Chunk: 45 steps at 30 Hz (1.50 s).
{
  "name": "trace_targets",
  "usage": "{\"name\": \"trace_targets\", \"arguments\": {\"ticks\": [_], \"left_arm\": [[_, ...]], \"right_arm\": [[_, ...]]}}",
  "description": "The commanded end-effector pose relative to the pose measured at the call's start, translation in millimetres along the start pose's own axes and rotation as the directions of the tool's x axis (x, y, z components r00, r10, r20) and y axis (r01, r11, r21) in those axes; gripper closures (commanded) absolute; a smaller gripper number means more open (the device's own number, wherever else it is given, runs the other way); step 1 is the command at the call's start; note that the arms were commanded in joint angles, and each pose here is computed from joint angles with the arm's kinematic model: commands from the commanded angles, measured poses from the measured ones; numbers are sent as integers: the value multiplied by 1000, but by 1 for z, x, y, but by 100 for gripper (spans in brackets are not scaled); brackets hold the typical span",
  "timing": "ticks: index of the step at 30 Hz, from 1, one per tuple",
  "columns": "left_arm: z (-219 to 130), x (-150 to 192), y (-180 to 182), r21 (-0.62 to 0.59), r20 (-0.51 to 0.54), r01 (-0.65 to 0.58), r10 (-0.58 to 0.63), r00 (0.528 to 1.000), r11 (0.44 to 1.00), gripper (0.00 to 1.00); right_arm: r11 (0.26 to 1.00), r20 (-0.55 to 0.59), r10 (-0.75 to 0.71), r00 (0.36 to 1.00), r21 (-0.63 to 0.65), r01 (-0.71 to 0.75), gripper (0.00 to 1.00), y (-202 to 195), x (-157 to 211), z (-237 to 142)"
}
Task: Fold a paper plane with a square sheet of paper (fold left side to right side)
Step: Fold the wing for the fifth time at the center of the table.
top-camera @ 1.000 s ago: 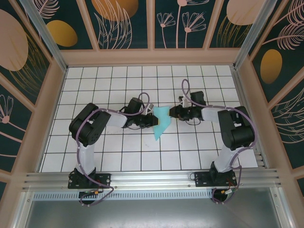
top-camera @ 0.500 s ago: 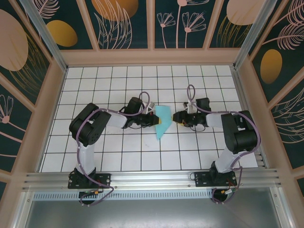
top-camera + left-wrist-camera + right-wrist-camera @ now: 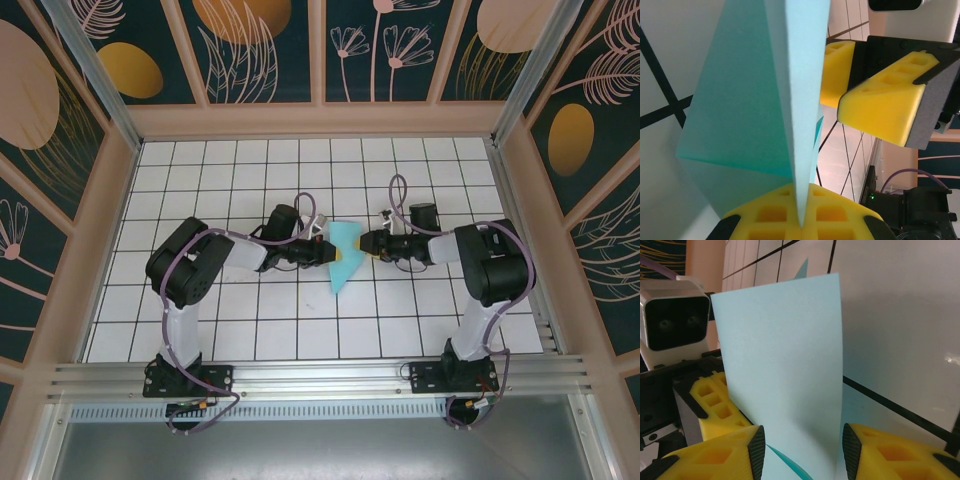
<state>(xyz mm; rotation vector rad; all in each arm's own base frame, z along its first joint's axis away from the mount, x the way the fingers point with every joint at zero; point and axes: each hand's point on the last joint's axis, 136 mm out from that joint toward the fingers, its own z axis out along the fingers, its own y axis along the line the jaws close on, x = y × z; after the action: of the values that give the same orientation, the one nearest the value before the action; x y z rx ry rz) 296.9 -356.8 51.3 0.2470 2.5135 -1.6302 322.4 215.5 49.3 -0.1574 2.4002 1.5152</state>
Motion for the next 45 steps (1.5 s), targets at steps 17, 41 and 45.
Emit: {"name": "trace_targets", "arguments": {"ticks": [17,41,45], "left_arm": [[11,14,27,-26,-37,45,-45,998,999,80],[-26,-4,-31,-101,-2,-83,83,997,991,57],[-12,-8,-27,-119,-16,-76,74,997,990,58]], "right_arm": [[997,-22,26,999,78,-24,99,-6,0,7],[991,-40,22,999,134,-17,99,-4,0,12],[991,-43,21,999,134,-15,99,-4,1,13]]}}
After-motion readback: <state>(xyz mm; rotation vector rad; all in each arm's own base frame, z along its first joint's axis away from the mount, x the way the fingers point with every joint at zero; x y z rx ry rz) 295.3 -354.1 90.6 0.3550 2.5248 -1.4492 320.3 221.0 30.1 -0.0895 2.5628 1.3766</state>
